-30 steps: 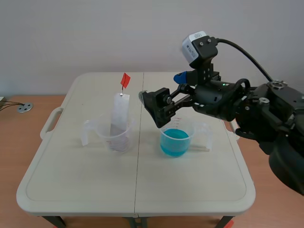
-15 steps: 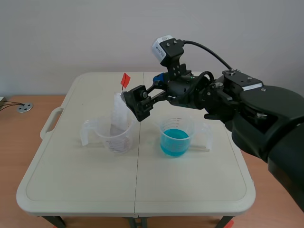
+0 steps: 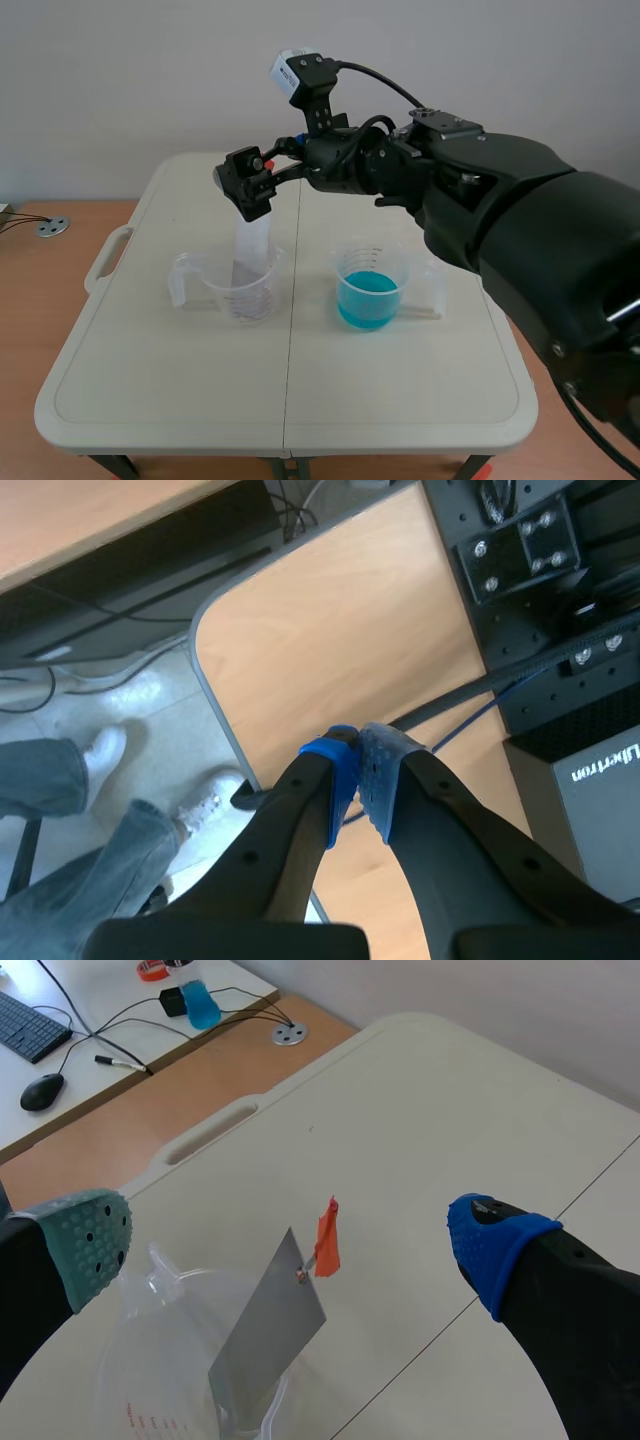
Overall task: Hold the metal plate by the orange handle, dip it into the blue solution, take it out and point at it, then put the plate back in the beaker on the left.
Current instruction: 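Lift the metal plate out of the left beaker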
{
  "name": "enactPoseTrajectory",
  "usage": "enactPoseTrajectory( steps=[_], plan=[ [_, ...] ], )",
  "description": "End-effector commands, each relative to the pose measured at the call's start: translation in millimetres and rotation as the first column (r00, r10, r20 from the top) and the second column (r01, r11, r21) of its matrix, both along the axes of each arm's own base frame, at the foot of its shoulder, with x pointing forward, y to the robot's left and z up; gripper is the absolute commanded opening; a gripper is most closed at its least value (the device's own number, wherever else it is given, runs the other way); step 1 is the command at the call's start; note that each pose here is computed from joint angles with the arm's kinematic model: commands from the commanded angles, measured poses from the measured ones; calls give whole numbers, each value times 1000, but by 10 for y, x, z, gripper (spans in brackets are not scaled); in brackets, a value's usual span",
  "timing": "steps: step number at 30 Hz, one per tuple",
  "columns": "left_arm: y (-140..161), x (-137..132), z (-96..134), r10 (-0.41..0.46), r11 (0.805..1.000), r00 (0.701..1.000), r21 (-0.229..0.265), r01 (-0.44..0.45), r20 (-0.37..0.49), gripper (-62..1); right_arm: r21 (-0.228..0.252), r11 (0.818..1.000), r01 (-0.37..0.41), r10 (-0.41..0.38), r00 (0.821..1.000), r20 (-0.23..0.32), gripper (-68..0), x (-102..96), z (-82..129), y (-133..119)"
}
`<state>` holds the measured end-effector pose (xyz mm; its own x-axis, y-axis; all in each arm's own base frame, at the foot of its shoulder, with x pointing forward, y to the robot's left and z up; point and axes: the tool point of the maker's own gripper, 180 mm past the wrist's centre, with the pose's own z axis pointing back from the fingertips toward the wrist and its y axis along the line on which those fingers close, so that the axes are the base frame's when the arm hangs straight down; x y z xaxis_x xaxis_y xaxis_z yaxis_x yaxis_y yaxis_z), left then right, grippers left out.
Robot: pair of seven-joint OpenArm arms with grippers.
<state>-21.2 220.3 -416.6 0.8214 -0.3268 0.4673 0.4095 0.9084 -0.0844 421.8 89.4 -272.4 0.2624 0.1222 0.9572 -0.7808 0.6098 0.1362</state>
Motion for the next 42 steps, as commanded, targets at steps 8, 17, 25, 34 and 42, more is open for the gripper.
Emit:
enactPoseTrajectory(
  steps=[8,17,25,34,42],
  plan=[
    [-62,-1,24,9,1000,1000,-22,-9,9,-594,30,999,-14,14,1000,16,-13,90,165,115],
    [-62,0,25,9,1000,1000,-22,-8,9,-594,36,999,-18,17,1000,16,-215,80,177,149],
    [-62,0,24,9,1000,1000,-22,-8,9,-594,37,999,-17,17,1000,16,-333,79,176,149],
    [-62,0,24,9,1000,1000,-22,-8,9,-594,33,999,-18,18,1000,13,-476,77,169,148],
    [-62,0,24,9,1000,1000,-22,-8,9,-594,3,1000,-23,23,1000,-11,-586,59,100,139]
  ],
)
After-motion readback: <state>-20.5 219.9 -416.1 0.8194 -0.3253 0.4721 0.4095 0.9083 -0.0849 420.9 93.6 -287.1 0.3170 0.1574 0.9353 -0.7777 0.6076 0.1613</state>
